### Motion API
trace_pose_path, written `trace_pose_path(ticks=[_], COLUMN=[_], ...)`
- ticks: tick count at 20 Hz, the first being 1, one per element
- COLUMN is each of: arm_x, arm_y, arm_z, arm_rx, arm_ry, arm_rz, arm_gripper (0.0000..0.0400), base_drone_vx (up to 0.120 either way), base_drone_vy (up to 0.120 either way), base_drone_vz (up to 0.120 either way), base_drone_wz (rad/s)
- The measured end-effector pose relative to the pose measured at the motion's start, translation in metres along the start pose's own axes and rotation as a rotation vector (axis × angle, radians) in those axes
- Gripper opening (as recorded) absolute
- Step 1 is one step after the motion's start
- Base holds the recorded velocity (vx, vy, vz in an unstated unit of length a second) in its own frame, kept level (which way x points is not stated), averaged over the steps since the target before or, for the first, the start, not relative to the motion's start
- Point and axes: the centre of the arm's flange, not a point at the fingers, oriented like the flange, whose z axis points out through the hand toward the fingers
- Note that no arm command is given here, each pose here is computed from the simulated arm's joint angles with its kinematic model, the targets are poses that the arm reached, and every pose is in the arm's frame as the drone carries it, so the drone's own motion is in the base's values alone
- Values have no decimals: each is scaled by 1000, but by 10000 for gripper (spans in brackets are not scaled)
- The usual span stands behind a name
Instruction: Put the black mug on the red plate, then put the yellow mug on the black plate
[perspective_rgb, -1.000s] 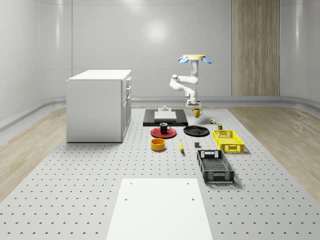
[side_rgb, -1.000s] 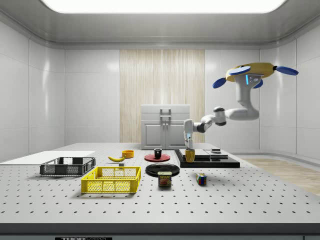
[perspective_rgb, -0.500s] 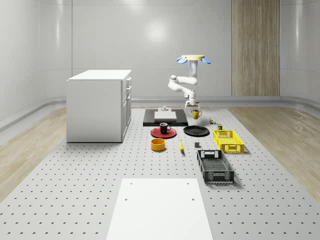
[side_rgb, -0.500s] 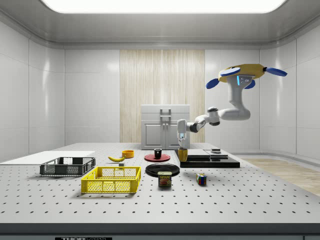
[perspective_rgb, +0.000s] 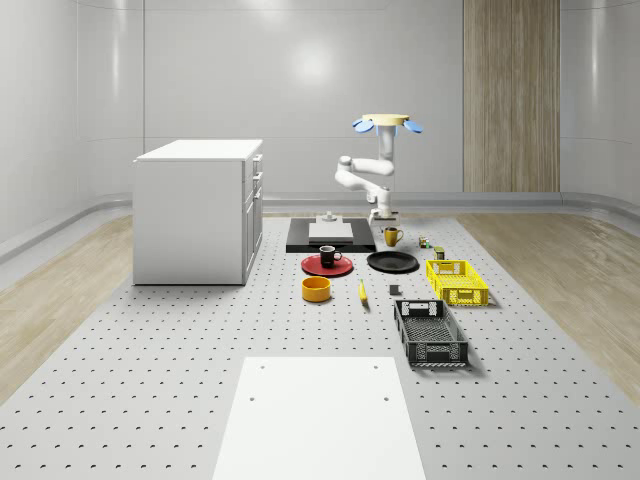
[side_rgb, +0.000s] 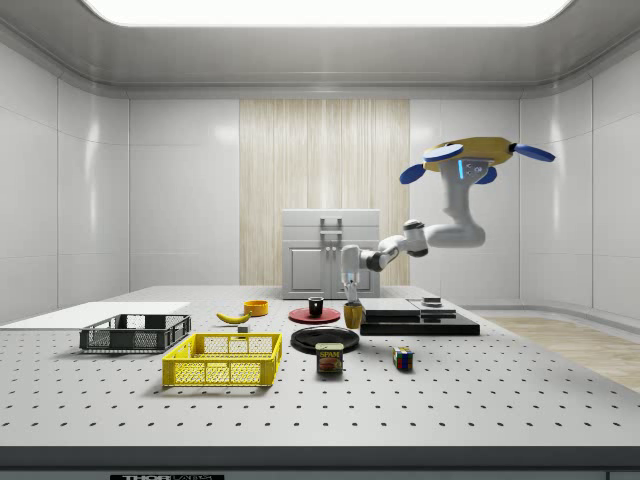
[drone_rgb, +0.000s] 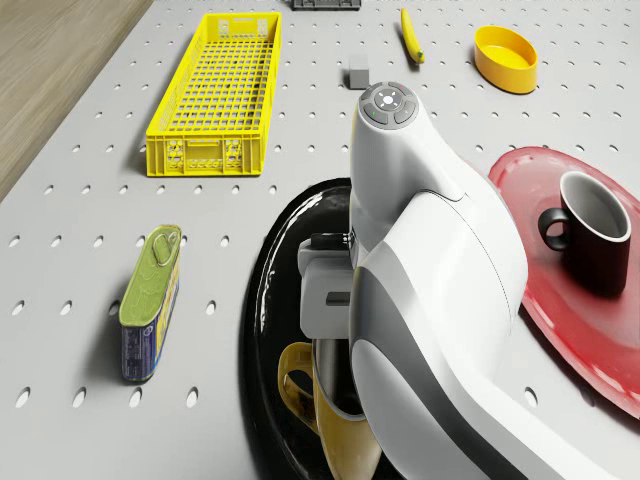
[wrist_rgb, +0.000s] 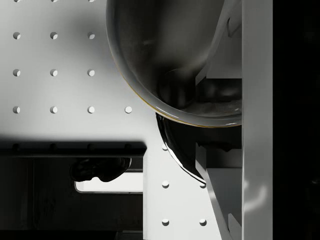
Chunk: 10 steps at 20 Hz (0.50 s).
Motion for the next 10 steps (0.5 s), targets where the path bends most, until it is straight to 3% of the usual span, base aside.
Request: trace_pose_path(ticks=[10], arm_x=[0], arm_y=[0], arm_z=[0], arm_rx=[0], arm_ry=[0], arm_rz=[0], arm_gripper=[110], base_drone_vx=[120], base_drone_vy=[0], base_drone_vz=[0], base_drone_wz=[0])
